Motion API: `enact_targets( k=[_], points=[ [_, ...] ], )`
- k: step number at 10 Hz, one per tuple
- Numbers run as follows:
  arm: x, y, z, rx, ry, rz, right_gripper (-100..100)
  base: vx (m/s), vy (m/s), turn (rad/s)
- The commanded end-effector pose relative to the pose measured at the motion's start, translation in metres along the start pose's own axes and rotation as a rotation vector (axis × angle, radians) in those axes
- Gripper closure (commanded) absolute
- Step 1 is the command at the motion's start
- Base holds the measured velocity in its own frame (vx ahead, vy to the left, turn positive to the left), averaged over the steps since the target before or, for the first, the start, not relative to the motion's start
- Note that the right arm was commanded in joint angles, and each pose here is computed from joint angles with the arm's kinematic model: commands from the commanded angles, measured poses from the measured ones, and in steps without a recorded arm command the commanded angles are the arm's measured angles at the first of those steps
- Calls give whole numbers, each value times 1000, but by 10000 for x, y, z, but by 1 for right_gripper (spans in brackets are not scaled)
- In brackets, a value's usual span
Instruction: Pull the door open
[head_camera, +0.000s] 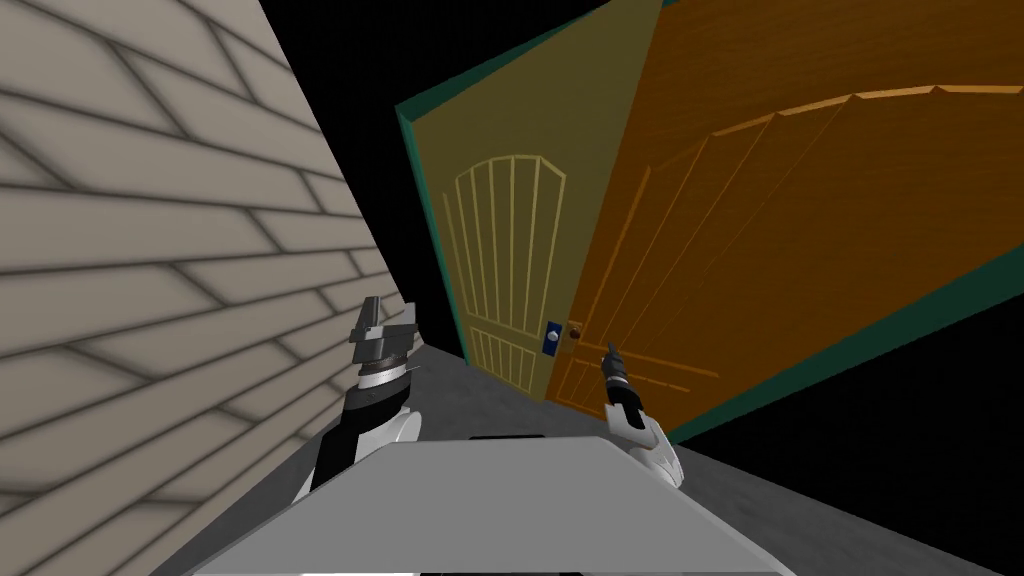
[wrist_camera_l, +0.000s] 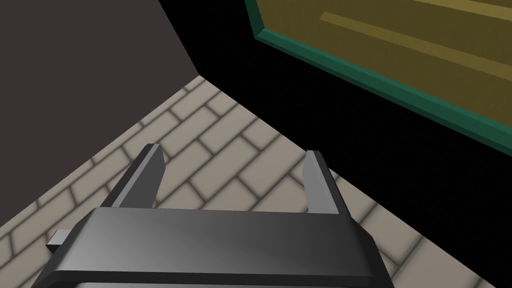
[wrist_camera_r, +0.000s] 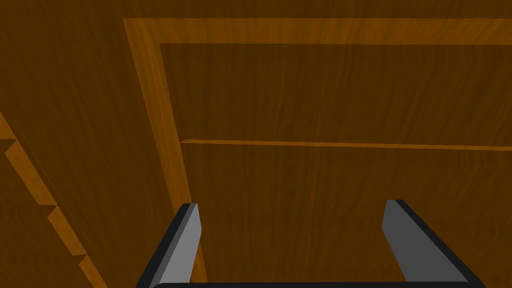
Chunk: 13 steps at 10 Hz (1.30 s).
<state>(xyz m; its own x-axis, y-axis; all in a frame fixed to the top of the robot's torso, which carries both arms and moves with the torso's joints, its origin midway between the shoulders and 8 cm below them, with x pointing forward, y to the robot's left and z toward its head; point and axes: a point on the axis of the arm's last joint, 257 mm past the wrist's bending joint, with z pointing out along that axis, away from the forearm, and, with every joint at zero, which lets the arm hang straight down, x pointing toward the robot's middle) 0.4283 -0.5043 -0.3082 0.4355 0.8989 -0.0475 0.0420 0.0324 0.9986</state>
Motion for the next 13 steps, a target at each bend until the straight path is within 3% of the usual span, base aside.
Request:
enact_targets(
  k=[1,3,4,5,10,12,13],
  points=[
    [248,67,33,-15,32,19,-100,198,-17,153],
    [555,143,76,-33,73,43,-100,172,55,162],
    [473,127,34,-29,60,35,-100,66,55,29],
    [473,127,34,-29,60,35,100,-5,-10,-29],
    [473,127,34,-29,60,35,100,-12,-7,7],
    [142,26,-23,-4,20,8,100,-184,-52,-153],
    [174,38,-41,-7,30,12,-100,-201,18,-47]
  ],
)
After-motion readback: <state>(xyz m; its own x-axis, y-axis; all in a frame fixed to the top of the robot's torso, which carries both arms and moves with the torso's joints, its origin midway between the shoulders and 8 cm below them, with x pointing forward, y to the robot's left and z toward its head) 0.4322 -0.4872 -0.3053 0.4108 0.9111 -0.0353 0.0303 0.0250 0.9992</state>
